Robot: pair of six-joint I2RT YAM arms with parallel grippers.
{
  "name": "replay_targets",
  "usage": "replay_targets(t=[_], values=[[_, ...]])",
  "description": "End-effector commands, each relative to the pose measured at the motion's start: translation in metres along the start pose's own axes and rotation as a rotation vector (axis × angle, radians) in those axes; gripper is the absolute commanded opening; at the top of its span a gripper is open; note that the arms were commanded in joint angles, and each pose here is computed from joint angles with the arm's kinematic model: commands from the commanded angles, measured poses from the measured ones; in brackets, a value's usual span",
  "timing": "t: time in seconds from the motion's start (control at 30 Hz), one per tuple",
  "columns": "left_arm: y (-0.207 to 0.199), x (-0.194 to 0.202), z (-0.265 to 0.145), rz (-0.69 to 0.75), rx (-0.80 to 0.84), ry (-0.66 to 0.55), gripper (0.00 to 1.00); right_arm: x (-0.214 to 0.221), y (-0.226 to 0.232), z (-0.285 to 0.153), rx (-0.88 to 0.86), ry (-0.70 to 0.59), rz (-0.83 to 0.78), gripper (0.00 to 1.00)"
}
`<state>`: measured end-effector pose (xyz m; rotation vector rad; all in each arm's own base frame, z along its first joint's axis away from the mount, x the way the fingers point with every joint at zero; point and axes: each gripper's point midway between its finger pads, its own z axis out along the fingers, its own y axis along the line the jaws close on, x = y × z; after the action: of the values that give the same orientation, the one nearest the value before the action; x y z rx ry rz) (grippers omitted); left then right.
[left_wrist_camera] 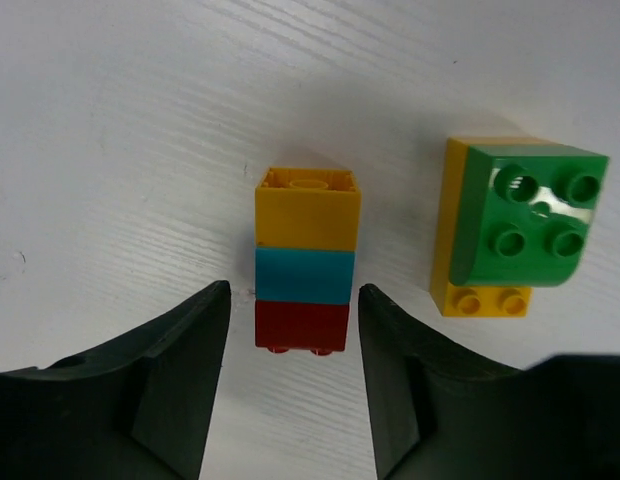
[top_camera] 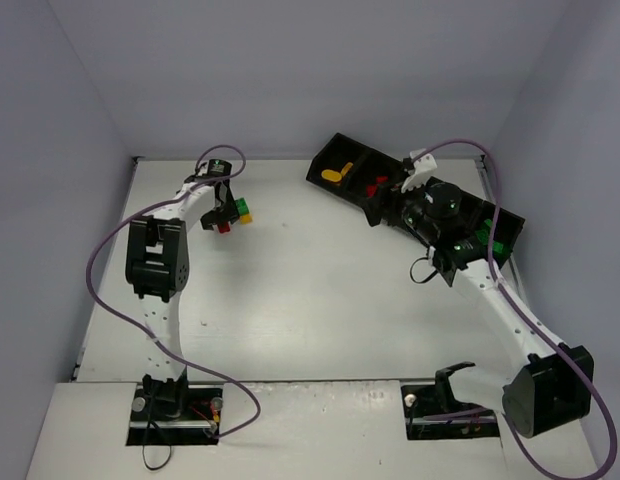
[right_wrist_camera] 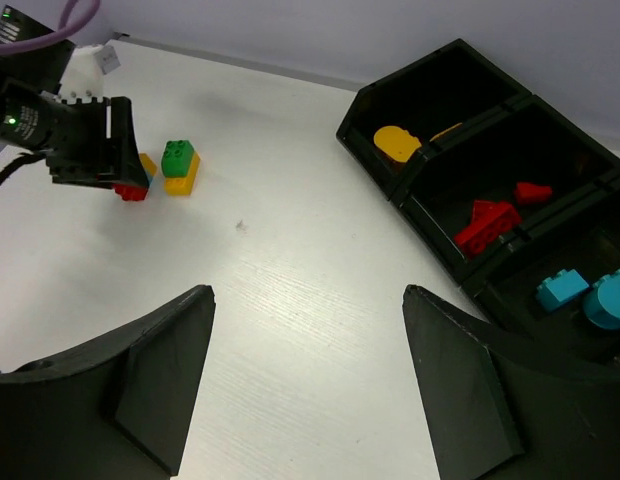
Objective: Sort the legos into containers by color
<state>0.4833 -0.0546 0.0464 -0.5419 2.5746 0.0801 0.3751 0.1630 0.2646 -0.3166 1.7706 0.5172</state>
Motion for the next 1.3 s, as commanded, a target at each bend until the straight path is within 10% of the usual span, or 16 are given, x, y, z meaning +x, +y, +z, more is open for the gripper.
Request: replay_targets(t=[0.0,0.3,0.73,1.27], values=[[0.001,-0.03,-0.008,-0.005,-0.005,-0.085,0.47,-0.021,0.01,-0.017,-0.017,-0.073,-0.003,0.73],[0.01,-0.037,-0.039,0.099,0.02,-0.191,0.06,-0.013,0.023,-0.024,-0.083,-0.025,0.012,0.72],[-0.056,0.035,-0.261,0.833,0.727,-0.762,0.02,-0.02,0.117,-0.02,-0.498,0.146,0.281,0.67],[-0.055,0.118,-0.31,1.061,0.955,-0.736,0.02,0.0,0.206,-0.005,-0.654,0.305,0.379,0.68]])
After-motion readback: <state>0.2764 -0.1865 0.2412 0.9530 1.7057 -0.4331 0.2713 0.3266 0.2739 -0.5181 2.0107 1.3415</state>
